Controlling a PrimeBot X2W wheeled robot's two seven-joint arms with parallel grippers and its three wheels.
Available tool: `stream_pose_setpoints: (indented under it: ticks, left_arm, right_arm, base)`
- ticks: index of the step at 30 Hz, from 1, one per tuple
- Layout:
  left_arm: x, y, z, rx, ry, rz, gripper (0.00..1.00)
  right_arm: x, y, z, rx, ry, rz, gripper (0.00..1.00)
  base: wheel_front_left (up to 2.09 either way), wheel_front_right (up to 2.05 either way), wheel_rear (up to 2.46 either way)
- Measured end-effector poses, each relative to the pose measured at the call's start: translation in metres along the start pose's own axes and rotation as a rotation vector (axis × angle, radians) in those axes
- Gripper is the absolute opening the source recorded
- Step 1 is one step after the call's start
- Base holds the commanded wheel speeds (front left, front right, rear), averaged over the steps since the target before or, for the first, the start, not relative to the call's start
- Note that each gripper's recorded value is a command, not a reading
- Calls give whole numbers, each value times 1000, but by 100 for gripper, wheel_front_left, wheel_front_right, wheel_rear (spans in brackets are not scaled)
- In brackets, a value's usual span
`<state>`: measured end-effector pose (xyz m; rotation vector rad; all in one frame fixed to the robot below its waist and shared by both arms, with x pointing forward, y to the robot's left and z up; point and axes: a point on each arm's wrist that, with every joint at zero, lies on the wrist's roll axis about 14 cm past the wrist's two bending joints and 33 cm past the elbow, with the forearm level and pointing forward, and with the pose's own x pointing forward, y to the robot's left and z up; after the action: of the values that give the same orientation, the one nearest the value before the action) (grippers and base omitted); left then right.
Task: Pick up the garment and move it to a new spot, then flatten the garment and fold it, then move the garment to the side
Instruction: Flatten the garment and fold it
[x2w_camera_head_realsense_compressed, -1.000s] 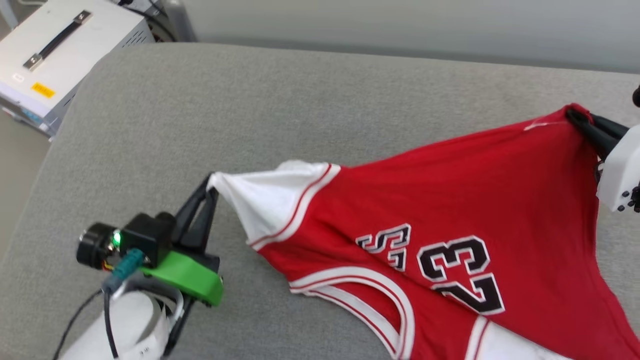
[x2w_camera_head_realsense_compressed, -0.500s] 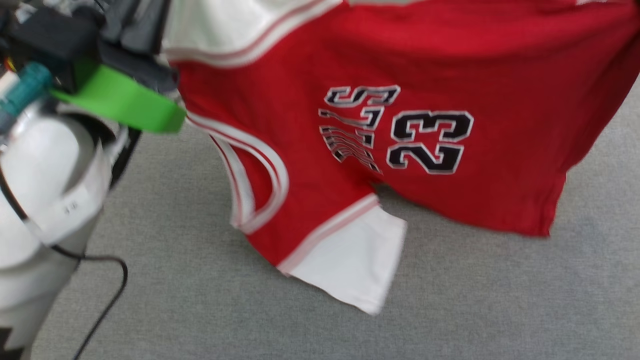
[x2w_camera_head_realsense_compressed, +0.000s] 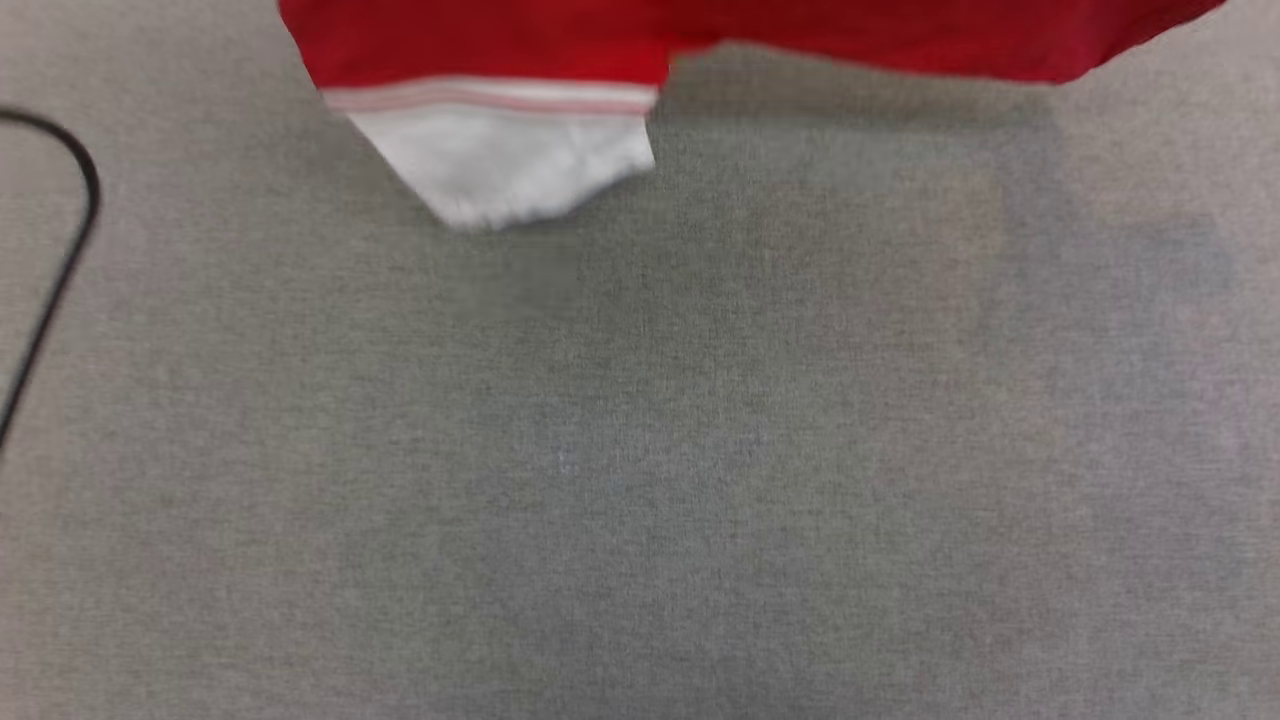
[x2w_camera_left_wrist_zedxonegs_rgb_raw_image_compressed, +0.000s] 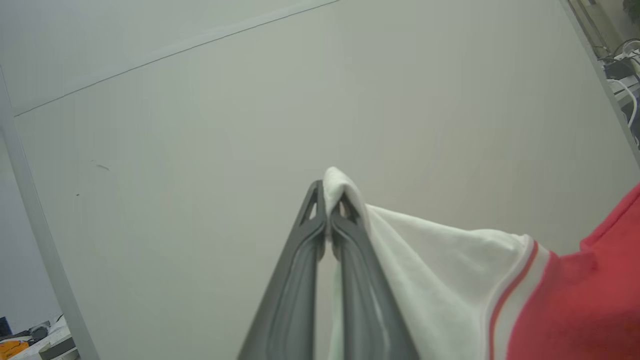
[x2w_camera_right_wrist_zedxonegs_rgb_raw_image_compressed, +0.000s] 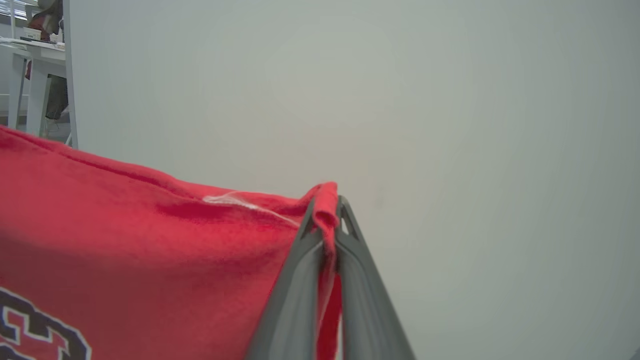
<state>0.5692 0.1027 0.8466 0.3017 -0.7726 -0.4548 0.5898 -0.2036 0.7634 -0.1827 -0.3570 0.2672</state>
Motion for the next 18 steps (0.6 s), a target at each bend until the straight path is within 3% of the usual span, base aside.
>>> stream_pose_setpoints:
  ticks: [11,18]
  left_arm:
    - [68,26,-37,40,-55,42,0]
    - [65,21,-93,20,27,38,0]
  right_arm:
    - [85,-30,-5,-88,-60,-92,0]
    - [103,-19,-52,-82,0,-59,0]
  base:
    - [0,0,0]
    - [0,0,0]
